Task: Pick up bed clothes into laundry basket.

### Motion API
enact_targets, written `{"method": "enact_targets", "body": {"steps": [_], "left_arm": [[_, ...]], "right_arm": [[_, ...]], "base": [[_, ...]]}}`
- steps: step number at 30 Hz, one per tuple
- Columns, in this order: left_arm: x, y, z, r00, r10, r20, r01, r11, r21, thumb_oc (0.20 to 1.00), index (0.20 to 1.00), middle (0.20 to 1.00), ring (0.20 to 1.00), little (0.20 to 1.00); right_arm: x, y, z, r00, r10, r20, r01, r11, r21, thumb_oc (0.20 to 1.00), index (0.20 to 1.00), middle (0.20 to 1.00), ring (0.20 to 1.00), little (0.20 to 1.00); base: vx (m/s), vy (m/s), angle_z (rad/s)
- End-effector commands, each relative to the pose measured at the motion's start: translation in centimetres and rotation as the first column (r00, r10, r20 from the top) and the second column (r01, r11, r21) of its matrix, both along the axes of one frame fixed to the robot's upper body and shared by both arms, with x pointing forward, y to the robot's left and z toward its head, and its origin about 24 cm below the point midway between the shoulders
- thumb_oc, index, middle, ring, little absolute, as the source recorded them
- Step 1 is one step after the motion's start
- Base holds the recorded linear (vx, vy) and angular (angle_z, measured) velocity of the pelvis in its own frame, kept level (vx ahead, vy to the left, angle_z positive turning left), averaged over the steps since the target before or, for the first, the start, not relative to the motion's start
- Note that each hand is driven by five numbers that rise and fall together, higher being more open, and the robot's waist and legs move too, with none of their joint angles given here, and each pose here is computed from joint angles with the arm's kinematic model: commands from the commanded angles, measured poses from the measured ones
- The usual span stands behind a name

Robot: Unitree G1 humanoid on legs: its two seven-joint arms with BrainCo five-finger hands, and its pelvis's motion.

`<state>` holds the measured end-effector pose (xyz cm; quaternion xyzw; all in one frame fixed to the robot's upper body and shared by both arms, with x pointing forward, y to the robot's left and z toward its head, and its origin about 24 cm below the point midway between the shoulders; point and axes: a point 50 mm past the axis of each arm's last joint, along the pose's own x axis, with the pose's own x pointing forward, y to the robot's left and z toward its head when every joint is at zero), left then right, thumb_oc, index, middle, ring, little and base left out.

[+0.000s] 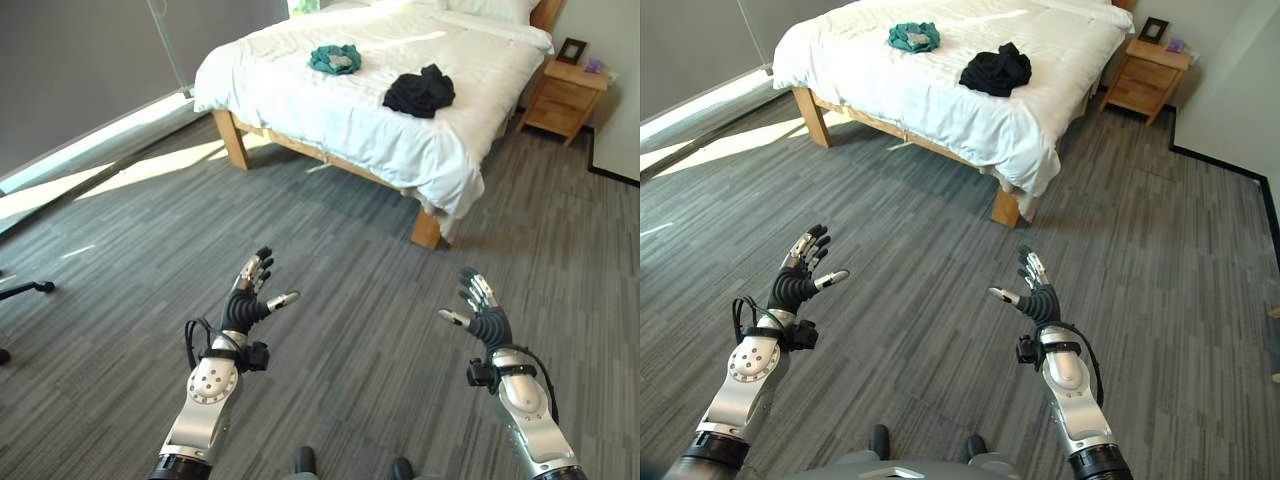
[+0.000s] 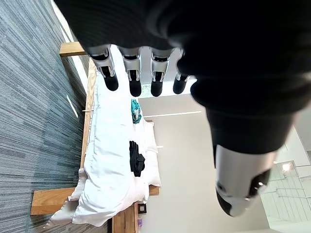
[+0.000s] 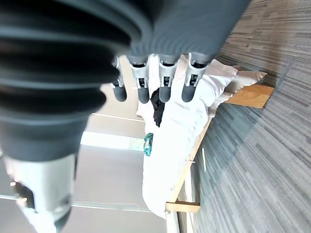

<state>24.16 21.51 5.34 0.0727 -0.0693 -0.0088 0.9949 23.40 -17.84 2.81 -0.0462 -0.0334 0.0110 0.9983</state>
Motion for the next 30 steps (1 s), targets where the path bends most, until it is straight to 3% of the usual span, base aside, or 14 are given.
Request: {"method": "enact_targets", "body": {"steps": [1,9,16,20,30], "left_arm": [[0.9,-0.3,2.0,0.994,-0.048,0.098,0.044,0.998,0.045,1.000,1.000,1.000,1.000,1.000],[0.8,-0.3,0.7,0.999,-0.048,0.025,0.049,0.999,-0.020,1.000,1.000,1.000,1.000,1.000],[1.6,-2.7,0.5,0.992,-0.120,0.027,0.121,0.990,-0.073,1.000,1.000,1.000,1.000,1.000],[1.2,-2.2,-0.5,0.997,-0.074,-0.014,0.073,0.995,-0.070,1.000,1.000,1.000,1.000,1.000],[-0.2,0.5,-1.5,0.996,-0.013,-0.089,0.018,0.998,0.057,1.000,1.000,1.000,1.000,1.000]], "right_arm": [[0.9,0.0,2.3,0.993,0.021,0.119,-0.022,1.000,0.013,1.000,1.000,1.000,1.000,1.000],[0.4,-0.9,1.9,0.996,0.002,0.092,-0.002,1.000,0.003,1.000,1.000,1.000,1.000,1.000],[-0.2,-2.7,1.3,0.997,-0.050,0.053,0.052,0.998,-0.029,1.000,1.000,1.000,1.000,1.000],[1.2,-2.0,1.7,0.997,-0.029,0.066,0.034,0.996,-0.085,1.000,1.000,1.000,1.000,1.000],[1.9,1.4,1.5,0.993,0.099,0.059,-0.096,0.994,-0.054,1.000,1.000,1.000,1.000,1.000]], "base": [[0.00,0.000,0.00],[0.04,-0.076,0.09],[0.11,-0.115,0.57],[0.47,0.042,-0.13],[0.50,0.115,-0.65]]}}
